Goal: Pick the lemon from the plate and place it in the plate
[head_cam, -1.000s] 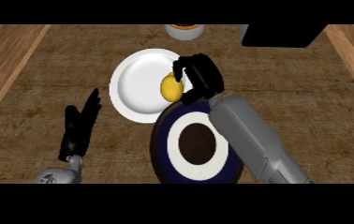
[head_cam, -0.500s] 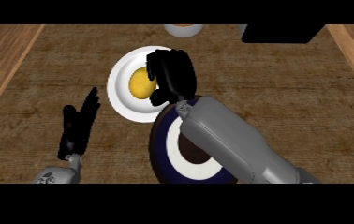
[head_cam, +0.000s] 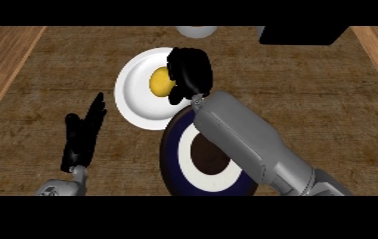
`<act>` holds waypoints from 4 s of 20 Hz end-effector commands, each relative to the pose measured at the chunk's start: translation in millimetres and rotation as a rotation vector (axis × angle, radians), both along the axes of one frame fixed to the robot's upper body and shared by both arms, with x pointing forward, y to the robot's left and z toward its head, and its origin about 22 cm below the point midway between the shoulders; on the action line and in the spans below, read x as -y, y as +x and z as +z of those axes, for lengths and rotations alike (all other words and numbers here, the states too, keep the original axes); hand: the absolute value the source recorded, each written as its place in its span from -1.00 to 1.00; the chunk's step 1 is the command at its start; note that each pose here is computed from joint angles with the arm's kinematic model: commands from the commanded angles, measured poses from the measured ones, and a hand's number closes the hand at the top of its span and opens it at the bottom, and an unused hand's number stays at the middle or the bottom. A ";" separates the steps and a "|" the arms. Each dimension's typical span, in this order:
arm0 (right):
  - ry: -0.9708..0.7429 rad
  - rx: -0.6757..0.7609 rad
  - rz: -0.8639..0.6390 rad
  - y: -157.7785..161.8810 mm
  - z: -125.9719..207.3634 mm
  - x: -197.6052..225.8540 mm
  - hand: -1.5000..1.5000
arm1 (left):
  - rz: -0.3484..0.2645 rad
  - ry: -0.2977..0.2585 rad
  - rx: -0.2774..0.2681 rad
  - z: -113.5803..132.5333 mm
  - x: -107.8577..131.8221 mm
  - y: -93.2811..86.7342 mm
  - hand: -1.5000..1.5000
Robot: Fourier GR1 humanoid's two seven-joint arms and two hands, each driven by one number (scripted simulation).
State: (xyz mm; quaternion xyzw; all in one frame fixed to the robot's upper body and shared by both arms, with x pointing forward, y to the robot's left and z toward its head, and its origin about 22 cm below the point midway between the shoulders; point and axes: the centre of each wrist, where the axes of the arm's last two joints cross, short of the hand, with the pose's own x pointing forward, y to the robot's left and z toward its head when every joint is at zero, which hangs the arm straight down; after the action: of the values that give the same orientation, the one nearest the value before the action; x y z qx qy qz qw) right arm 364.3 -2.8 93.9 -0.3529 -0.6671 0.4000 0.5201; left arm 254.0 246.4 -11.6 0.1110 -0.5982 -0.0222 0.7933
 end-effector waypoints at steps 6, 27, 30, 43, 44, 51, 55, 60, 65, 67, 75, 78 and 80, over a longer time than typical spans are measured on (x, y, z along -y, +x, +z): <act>-0.042 -0.324 0.074 19.7 -47.6 33.8 1.00 | -0.011 -0.001 0.027 -1.4 4.2 6.7 0.00; 0.763 -0.257 0.298 38.8 -38.4 106.4 -1.00 | 0.015 -0.015 -0.008 -4.0 -3.5 -7.0 0.00; 0.789 -0.277 0.308 37.3 -55.3 127.7 -1.00 | 0.019 -0.008 -0.003 15.1 -5.1 0.7 0.00; 0.785 -0.238 0.383 44.6 -72.8 124.9 -1.00 | 0.002 -0.005 0.001 6.2 2.0 -7.9 0.00; 0.770 -0.242 0.377 16.9 -92.8 122.1 -1.00 | 0.003 0.006 -0.001 4.8 -7.5 -9.6 0.00; 0.687 -0.237 0.288 24.5 -95.5 104.8 -1.00 | -0.016 0.002 -0.008 8.8 -8.7 -11.1 0.00; 0.697 -0.233 0.285 33.6 -99.1 115.4 -1.00 | 0.005 -0.007 0.012 3.4 -24.1 7.5 0.00; 0.647 -0.233 0.213 39.7 -102.3 140.1 -1.00 | 0.003 -0.006 0.004 -0.8 -2.5 -9.5 0.00; 0.642 -0.244 0.210 39.2 -109.6 172.4 -1.00 | 0.003 -0.014 -0.012 11.5 -5.8 -11.0 0.00; 0.633 -0.224 0.215 31.3 -117.8 163.8 -1.00 | 0.015 0.009 0.015 6.6 3.8 14.8 0.00; 0.656 -0.187 0.132 28.3 -127.2 201.0 -1.00 | 0.002 0.003 -0.001 0.8 -2.1 -8.2 0.00; 0.683 -0.160 0.128 38.9 -116.1 207.1 -1.00 | -0.002 -0.001 0.009 10.5 16.4 -2.6 0.00; 0.657 -0.166 0.123 37.5 -113.6 221.9 -1.00 | 0.002 0.005 -0.005 3.3 14.8 -4.4 0.00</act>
State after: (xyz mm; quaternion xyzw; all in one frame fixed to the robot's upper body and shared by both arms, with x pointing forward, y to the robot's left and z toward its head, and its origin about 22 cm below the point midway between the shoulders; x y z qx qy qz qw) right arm 397.6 -211.4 -28.0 -0.0843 -0.7336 0.2267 0.6351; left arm 249.8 240.5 -8.3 0.1116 -0.5997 -0.0212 0.7921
